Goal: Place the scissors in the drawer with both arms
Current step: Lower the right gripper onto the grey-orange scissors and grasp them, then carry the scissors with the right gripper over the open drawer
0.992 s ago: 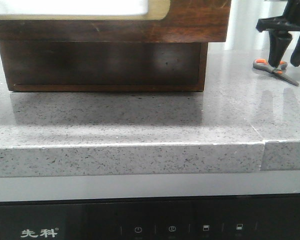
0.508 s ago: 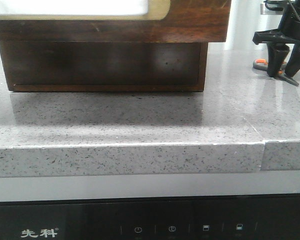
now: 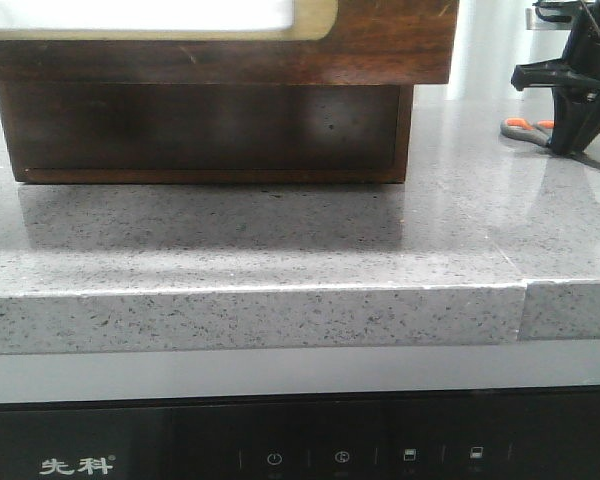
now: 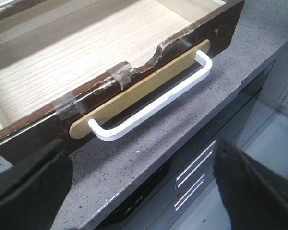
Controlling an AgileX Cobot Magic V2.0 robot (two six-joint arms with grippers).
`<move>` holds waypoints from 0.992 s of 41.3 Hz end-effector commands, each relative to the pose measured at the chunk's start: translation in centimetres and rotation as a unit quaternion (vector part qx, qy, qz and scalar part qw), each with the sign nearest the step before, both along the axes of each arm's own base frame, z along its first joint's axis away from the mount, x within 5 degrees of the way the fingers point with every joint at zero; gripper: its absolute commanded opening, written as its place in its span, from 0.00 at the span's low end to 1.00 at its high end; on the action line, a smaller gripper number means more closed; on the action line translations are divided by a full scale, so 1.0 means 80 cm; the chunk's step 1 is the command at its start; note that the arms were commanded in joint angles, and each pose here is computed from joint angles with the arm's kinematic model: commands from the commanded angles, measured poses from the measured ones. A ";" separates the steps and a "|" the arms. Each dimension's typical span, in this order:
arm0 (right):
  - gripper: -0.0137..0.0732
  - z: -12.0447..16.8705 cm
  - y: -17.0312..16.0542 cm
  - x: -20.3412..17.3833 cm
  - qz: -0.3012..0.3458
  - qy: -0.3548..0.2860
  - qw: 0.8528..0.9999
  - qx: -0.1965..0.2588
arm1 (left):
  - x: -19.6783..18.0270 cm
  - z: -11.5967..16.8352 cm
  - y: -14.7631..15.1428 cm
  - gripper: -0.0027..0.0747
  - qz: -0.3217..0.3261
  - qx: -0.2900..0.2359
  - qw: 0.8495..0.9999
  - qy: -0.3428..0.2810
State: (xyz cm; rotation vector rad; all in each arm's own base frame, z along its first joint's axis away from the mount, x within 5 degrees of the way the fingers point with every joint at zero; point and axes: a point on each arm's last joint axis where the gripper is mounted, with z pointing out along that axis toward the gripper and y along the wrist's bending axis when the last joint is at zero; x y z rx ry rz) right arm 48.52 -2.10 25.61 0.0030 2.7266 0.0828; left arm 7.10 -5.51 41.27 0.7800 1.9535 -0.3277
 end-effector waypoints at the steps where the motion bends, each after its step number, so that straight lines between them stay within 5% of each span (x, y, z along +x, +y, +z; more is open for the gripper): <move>1: 0.23 0.079 0.003 -0.021 0.004 -0.074 0.997 0.001 | 0.002 0.019 -0.004 0.79 -0.005 -0.034 0.999 -0.034; 19: 0.23 0.237 0.013 -0.127 0.016 -0.231 0.973 -0.001 | 0.002 0.019 -0.004 0.79 -0.005 -0.034 0.999 -0.034; 33: 0.23 0.314 0.077 -0.271 0.162 -0.363 0.918 0.007 | 0.002 0.019 -0.004 0.79 -0.005 -0.034 0.999 -0.034; 41: 0.23 0.337 0.121 -0.319 0.268 -0.406 0.874 0.001 | 0.002 0.019 -0.004 0.79 -0.005 -0.034 0.999 -0.034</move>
